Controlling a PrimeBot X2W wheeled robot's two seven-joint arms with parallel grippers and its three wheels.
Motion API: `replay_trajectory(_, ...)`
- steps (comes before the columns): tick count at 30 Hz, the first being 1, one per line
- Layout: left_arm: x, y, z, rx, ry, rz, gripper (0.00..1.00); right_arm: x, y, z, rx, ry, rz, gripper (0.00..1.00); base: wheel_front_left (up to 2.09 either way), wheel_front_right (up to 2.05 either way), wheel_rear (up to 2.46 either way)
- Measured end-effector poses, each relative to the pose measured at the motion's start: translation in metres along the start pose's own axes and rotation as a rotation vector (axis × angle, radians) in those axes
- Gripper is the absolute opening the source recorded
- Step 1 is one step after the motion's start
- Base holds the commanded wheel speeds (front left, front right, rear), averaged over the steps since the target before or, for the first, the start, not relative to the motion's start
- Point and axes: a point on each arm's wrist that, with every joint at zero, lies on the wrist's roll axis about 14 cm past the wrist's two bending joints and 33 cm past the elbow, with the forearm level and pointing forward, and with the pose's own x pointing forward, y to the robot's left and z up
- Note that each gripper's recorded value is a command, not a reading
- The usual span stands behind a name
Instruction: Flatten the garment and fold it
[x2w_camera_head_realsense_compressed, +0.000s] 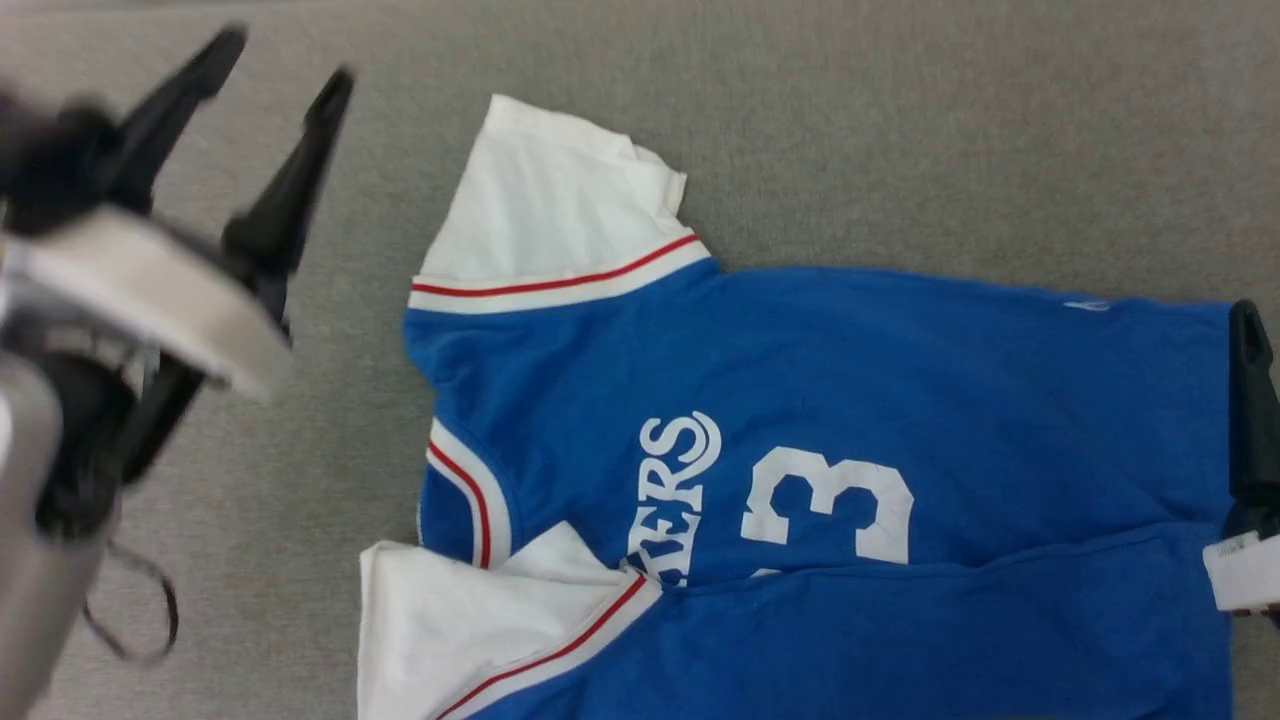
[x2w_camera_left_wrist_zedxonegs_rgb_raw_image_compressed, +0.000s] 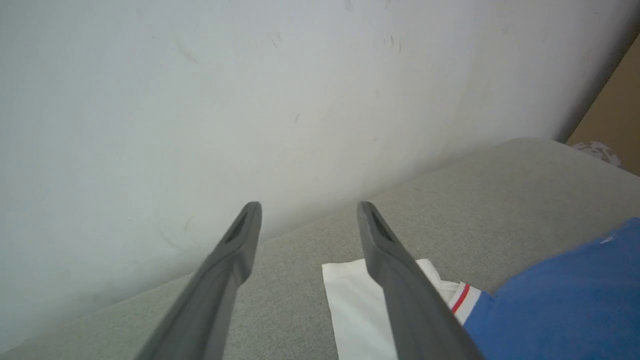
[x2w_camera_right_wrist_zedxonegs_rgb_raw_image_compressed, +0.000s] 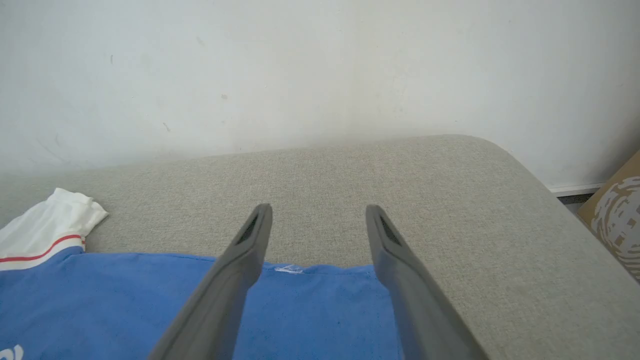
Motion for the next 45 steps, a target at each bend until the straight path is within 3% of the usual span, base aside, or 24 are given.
replay_trajectory(6,0.060,-0.006,-0.046,0.033,0.214,-0.128,1.00,0.019,0.002,-0.025,-0.008,0.047,0.004,1.00,0.00,0.00,0.00)
replay_trajectory(11,0.073,-0.018,-0.115,-0.005,0.458,-0.204,1.00,0.027,0.000,-0.040,-0.012,0.086,-0.004,1.00,0.00,0.00,0.00)
replay_trajectory(22,0.093,-0.027,-0.167,-0.134,0.547,-0.244,1.00,0.023,-0.023,-0.057,-0.042,0.146,-0.073,1.00,0.00,0.00,0.00)
replay_trajectory(27,0.102,-0.027,-0.175,-0.128,0.555,-0.246,1.00,0.021,-0.027,-0.058,-0.051,0.158,-0.086,1.00,0.00,0.00,0.00)
replay_trajectory(28,0.103,-0.028,-0.176,-0.128,0.554,-0.250,0.09,0.021,-0.028,-0.058,-0.053,0.159,-0.088,1.00,0.00,0.00,0.00)
replay_trajectory(29,0.104,-0.030,-0.177,-0.129,0.554,-0.257,0.00,0.021,-0.028,-0.058,-0.054,0.159,-0.089,1.00,0.00,0.00,0.00)
replay_trajectory(40,0.098,-0.031,-0.169,-0.130,0.520,-0.267,0.00,0.049,-0.013,-0.014,-0.034,0.113,-0.013,1.00,0.00,0.00,0.00)
replay_trajectory(45,0.093,-0.028,-0.167,-0.137,0.523,-0.260,0.00,0.052,-0.032,-0.056,0.001,0.387,-0.040,1.00,0.00,0.00,0.00)
